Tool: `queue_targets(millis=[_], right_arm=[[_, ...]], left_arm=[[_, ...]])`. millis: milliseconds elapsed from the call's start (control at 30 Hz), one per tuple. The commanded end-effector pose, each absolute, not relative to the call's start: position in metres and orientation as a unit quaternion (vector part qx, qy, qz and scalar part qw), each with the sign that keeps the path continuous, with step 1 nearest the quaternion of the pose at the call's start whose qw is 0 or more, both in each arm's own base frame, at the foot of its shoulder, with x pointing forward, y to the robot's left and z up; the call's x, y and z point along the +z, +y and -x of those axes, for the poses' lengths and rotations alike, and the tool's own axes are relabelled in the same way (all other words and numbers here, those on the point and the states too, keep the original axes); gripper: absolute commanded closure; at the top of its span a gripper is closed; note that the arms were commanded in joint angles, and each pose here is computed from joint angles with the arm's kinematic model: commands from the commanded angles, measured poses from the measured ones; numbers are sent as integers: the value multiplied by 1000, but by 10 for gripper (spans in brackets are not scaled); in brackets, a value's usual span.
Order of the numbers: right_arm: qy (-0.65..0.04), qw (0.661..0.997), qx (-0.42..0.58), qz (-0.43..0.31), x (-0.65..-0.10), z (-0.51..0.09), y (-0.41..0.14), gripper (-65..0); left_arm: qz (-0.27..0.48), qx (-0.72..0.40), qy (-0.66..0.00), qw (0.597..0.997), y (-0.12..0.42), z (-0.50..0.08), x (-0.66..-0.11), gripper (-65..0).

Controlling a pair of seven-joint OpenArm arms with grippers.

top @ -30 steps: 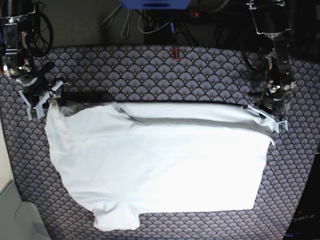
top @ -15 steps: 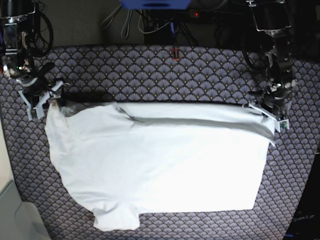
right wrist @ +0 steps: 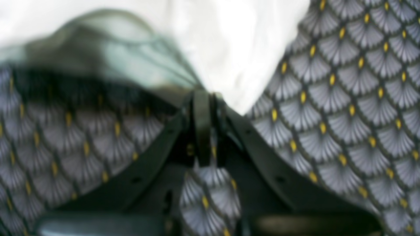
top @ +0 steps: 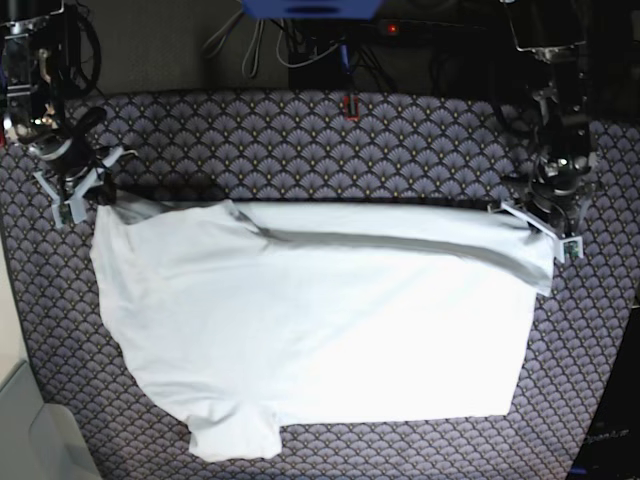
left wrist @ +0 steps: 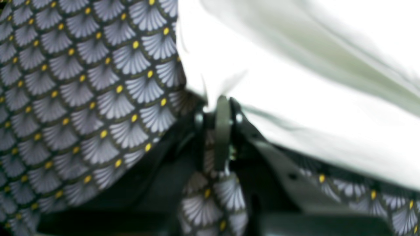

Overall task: Fold the T-shirt properly
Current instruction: 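Lower the held shoulder edge onto the mat with both grippers, then drag the shirt toward the robot and release both grippers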

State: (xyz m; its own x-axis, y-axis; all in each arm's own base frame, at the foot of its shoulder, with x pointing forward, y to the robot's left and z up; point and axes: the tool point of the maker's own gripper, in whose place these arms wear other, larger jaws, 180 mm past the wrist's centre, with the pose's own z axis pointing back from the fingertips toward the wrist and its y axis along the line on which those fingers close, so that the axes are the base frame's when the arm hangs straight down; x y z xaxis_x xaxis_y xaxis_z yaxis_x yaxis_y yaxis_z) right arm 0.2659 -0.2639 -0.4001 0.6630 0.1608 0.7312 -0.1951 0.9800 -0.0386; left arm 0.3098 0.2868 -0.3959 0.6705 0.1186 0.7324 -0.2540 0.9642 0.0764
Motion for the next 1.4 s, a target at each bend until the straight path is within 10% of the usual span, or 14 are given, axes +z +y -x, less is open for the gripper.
queue_targets(millis=[0,1367], right_arm=[[-428,897,108,-14,-379,-277,-268,0],[-500,826,259,-15,-275,-251,-245,0]], left_arm=[[-103,102,-416,897,296,-319,-376,-4],[-169,78,-434,881,323,-262,-307,-5]])
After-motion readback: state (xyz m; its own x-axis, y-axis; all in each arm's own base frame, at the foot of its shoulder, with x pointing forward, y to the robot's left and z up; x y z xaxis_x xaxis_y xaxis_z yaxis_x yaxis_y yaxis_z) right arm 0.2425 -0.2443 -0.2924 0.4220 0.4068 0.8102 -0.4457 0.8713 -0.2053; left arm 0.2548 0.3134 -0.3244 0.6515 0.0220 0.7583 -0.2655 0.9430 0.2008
